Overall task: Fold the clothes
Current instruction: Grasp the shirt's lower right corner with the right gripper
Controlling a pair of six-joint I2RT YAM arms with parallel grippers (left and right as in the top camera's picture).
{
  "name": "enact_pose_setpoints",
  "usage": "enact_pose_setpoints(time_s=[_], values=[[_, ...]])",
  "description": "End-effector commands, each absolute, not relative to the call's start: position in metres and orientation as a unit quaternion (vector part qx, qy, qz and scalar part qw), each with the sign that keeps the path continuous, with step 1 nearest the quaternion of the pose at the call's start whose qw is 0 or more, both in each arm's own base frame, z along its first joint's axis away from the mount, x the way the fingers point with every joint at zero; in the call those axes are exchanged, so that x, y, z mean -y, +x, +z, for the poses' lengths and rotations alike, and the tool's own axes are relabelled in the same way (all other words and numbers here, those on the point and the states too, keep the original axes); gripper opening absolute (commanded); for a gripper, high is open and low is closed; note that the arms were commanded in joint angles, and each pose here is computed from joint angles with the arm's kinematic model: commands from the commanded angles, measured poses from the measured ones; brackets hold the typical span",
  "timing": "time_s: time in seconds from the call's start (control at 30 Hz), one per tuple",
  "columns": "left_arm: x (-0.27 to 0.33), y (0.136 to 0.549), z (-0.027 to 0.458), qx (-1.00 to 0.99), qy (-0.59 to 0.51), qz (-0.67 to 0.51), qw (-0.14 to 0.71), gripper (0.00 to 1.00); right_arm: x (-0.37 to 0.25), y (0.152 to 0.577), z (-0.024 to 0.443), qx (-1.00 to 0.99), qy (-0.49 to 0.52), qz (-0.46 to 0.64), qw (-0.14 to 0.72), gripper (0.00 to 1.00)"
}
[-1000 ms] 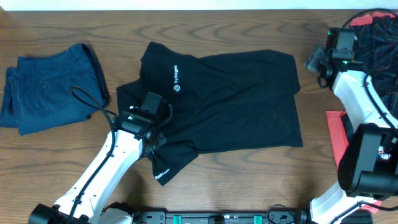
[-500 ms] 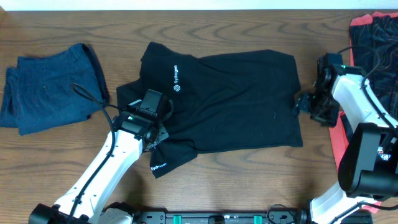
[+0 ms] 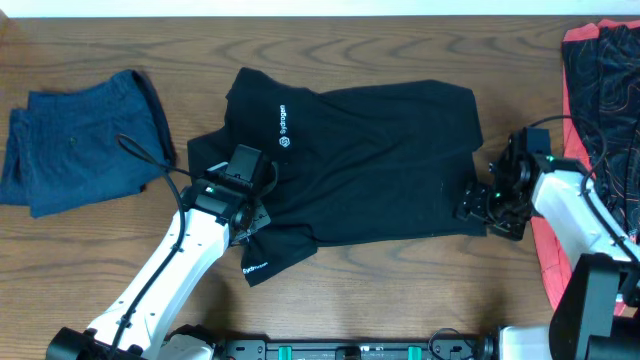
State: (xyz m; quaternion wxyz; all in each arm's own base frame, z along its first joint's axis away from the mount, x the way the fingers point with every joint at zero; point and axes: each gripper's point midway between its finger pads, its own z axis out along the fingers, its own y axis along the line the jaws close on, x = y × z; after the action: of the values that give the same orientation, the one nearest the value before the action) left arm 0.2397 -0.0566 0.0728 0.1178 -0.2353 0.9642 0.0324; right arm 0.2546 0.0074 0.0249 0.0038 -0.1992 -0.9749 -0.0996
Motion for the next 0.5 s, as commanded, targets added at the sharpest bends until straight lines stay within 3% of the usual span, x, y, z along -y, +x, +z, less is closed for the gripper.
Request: enact_pose_setpoints(time_s=[0.0,0.27,0.47], values=[[0.051,0.238,0.071,-0.965,-0.232,0.047,0.116,0.06,-0.012,0.248,0.019,0.969,-0.223,-0.111,0.006,0.79],[0.050,0.236,0.071,-0.967,-0.225,0.050,0.111,0.06,-0.012,0.248,0.003,0.962,-0.249,-0.113,-0.011,0.79],[0.050,0.236,0.071,-0.969,-0.214,0.051,0.111,0.07,0.002,0.248,-0.004,0.946,-0.316,-0.075,-0.021,0.72]])
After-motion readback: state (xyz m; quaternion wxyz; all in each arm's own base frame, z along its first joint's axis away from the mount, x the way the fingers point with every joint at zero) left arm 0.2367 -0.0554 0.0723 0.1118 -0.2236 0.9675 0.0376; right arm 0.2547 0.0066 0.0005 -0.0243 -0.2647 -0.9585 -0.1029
